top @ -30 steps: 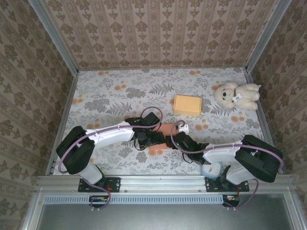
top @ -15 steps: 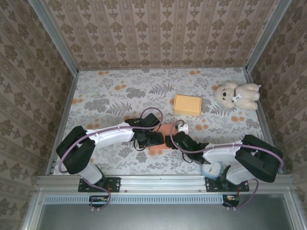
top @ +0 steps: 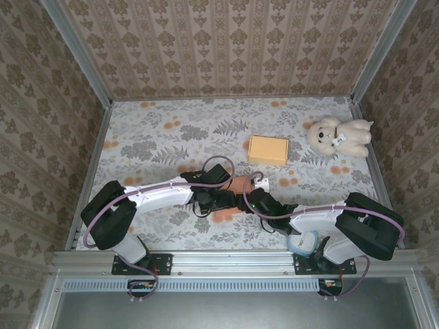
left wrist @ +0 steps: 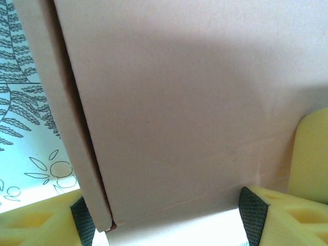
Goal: Fold the paper box
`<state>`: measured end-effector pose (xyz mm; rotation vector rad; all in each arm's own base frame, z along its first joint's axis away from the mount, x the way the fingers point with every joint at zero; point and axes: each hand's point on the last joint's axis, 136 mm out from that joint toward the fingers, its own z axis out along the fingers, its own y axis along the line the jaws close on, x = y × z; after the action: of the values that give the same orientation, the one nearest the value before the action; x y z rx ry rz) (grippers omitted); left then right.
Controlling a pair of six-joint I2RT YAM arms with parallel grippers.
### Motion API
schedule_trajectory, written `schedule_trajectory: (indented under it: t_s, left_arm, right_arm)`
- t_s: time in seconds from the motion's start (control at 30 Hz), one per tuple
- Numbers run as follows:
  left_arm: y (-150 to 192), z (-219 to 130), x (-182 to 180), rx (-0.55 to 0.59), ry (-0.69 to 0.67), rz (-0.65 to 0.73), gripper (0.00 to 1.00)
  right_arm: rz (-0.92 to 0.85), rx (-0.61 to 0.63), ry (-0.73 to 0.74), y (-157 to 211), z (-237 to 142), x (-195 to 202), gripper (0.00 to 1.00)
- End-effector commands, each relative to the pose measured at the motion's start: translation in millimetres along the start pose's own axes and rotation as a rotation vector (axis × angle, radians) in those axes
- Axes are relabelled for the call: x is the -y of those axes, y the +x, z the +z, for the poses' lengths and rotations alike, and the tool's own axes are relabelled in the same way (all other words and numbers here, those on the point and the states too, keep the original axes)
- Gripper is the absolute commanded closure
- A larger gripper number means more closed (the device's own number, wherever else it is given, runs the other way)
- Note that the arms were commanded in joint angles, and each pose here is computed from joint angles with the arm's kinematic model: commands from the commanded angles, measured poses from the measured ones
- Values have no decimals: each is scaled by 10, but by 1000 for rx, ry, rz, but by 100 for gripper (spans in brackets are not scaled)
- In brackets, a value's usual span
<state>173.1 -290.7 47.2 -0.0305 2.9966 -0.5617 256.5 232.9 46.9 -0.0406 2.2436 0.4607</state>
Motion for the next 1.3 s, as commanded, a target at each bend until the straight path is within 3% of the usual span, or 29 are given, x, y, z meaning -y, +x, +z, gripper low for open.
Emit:
schedule_trajectory:
  t_s: [0.0, 0.37, 0.63, 1.27]
  left_arm:
    - [22, 43, 0, -4, 2, -17, 24]
    - [132, -167, 63, 3, 32, -52, 14]
    - [176, -168, 179, 24, 72, -58, 15]
    - [166, -47, -86, 21, -28, -33, 20]
  right_arm:
    - [-41, -50, 11, 118, -1, 25, 34]
    - [-41, -55, 13, 125, 25, 13, 34]
    - [-37, -51, 11, 116, 16, 11, 34]
    - [-43, -41, 20, 104, -32, 59, 34]
